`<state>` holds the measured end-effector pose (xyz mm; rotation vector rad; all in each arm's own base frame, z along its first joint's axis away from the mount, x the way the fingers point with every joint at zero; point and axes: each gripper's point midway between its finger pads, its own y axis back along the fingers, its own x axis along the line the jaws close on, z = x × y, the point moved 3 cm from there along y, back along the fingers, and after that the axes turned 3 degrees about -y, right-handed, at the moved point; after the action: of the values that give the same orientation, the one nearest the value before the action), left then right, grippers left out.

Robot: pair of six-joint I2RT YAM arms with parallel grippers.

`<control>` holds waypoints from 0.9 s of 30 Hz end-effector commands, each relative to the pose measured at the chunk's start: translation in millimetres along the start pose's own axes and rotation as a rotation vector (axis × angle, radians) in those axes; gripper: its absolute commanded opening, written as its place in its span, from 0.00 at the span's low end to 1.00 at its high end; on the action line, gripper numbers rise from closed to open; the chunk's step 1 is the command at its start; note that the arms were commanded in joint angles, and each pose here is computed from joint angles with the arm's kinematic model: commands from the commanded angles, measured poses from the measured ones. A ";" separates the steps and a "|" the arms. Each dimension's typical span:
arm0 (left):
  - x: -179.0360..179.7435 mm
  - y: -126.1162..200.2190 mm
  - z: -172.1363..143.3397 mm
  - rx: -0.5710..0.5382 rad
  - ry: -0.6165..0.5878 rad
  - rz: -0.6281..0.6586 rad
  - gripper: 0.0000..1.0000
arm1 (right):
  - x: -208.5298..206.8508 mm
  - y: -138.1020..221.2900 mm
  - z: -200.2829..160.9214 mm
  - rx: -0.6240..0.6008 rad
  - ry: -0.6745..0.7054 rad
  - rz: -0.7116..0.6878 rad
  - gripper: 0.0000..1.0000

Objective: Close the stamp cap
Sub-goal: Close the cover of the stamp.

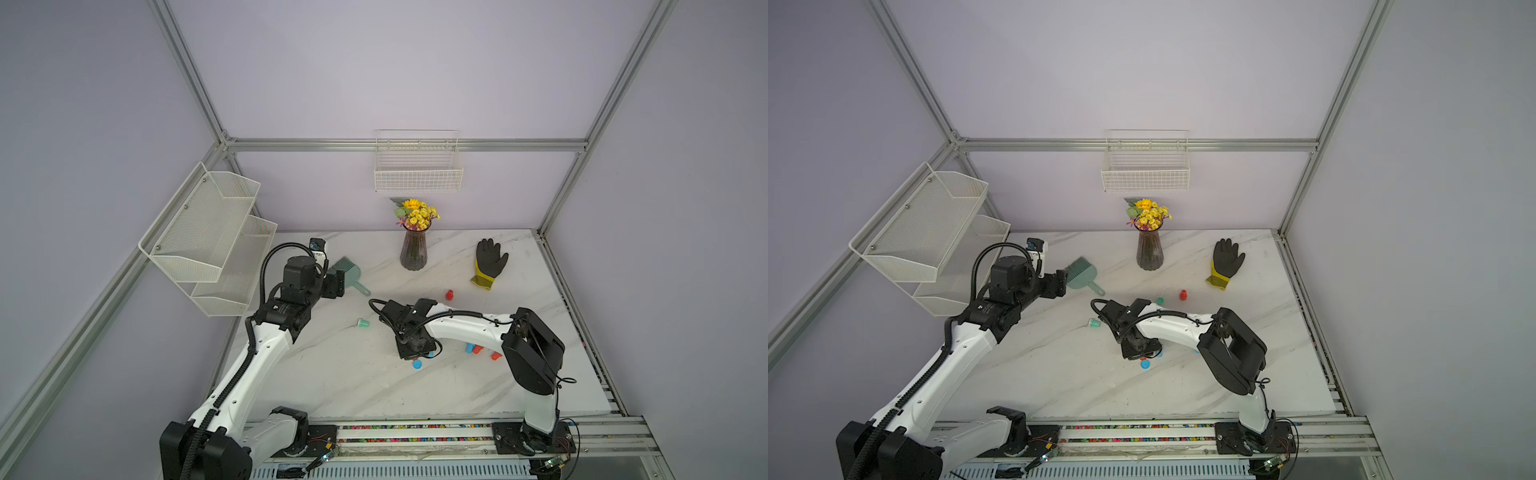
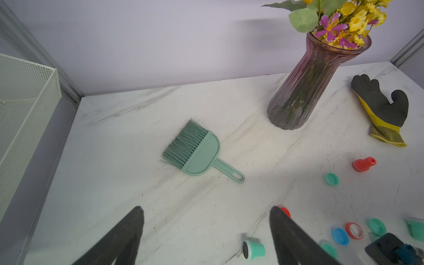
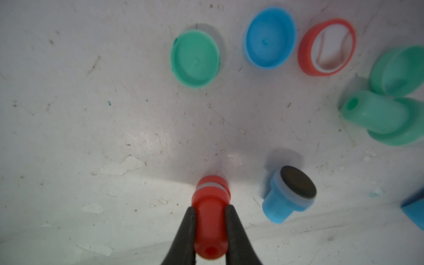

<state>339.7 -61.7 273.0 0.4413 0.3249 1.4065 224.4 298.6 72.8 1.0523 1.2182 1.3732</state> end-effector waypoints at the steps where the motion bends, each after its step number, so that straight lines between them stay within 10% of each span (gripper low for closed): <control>1: 2.0 2.2 9.8 -0.034 0.015 0.005 0.85 | -1.3 -3.2 -0.8 -0.009 -0.009 -0.018 0.01; 27: 1.3 -0.4 7.6 -0.022 0.015 0.002 0.85 | -9.1 2.4 -3.0 -0.025 -0.012 -0.036 0.02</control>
<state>341.2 -62.1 269.6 0.4499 0.3326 1.4046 224.7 295.9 72.0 1.0391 1.2182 1.3672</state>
